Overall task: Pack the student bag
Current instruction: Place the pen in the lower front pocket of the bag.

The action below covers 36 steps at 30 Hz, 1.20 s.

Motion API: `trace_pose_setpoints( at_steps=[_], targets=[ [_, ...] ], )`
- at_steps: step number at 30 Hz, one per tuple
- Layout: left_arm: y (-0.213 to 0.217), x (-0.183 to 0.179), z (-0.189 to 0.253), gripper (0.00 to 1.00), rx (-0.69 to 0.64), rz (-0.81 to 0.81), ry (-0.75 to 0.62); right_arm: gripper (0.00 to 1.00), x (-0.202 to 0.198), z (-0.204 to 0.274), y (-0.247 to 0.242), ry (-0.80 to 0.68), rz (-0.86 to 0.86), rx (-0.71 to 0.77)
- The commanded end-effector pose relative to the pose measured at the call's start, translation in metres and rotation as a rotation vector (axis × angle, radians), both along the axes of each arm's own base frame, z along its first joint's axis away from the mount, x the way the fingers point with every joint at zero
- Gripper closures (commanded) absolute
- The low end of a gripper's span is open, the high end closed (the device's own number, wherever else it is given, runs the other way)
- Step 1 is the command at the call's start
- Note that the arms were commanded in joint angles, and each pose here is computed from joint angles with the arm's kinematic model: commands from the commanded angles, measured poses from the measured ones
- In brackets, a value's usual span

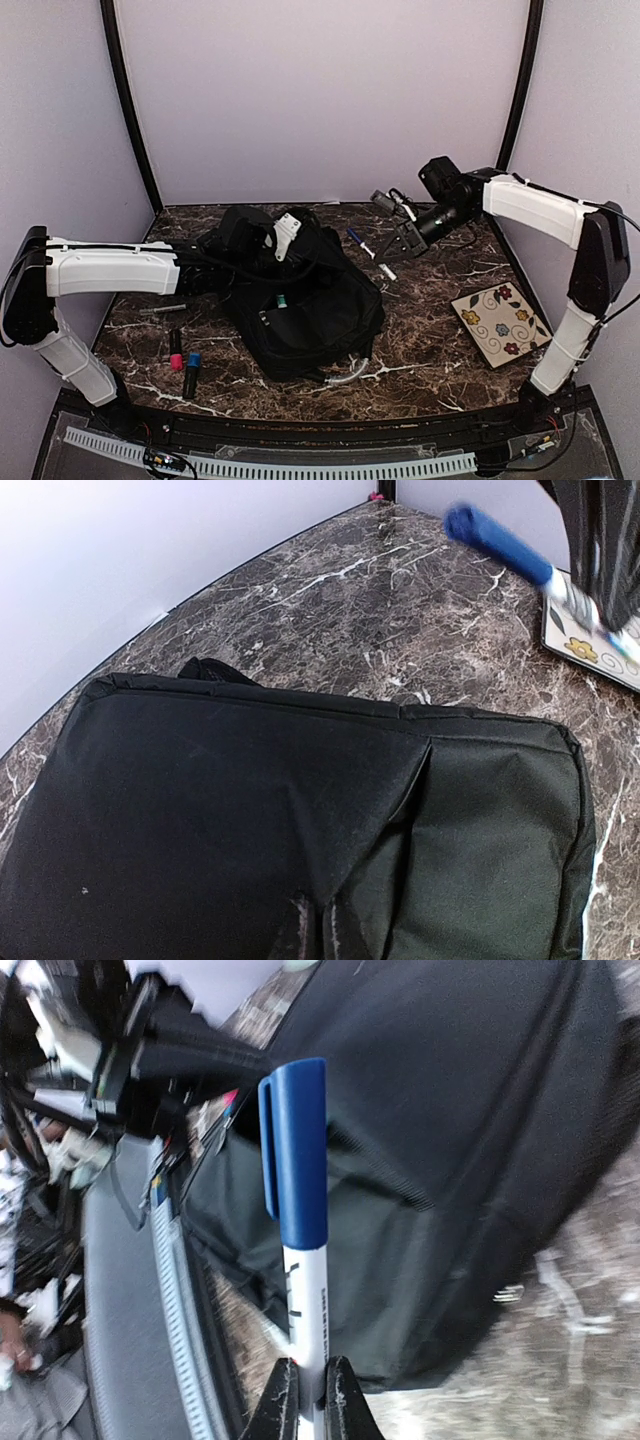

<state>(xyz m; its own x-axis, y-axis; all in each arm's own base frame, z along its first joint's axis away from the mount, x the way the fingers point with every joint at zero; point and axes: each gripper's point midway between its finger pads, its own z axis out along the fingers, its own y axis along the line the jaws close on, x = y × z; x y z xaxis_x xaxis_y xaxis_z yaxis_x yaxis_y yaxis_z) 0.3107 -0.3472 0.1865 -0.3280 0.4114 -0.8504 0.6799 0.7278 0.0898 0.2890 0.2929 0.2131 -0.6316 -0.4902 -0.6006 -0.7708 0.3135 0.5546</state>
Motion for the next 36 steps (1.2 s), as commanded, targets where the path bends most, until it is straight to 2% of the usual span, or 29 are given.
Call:
trace_pose_setpoints(
  at_steps=[1,5,11,15,21,25,30,36],
  targets=[
    [-0.014,0.002,0.054,1.0,-0.221,-0.008,-0.079,0.94,-0.053,-0.025,0.023,0.227,0.161,0.0],
    [-0.009,0.011,0.057,1.0,-0.289,0.044,-0.046,0.94,-0.066,-0.033,0.039,0.27,0.197,-0.013],
    [-0.024,0.021,0.077,1.0,-0.424,0.07,0.01,0.94,-0.061,-0.048,0.05,0.293,0.153,-0.077],
    [-0.042,0.029,0.083,1.0,-0.542,0.069,0.047,0.94,-0.041,-0.071,0.043,0.243,0.06,-0.189],
    [-0.068,0.035,0.08,1.0,-0.643,0.036,0.124,0.93,-0.021,-0.071,0.023,0.209,-0.042,-0.231],
    [-0.078,0.036,0.076,1.0,-0.648,0.016,0.159,0.91,-0.007,-0.08,0.012,0.264,-0.116,-0.22],
    [-0.079,0.035,0.072,1.0,-0.61,0.017,0.174,0.91,-0.004,-0.081,0.034,0.401,-0.079,-0.118],
    [-0.072,0.035,0.068,1.0,-0.594,0.049,0.183,0.9,0.019,-0.089,0.054,0.466,-0.116,-0.067]
  ],
)
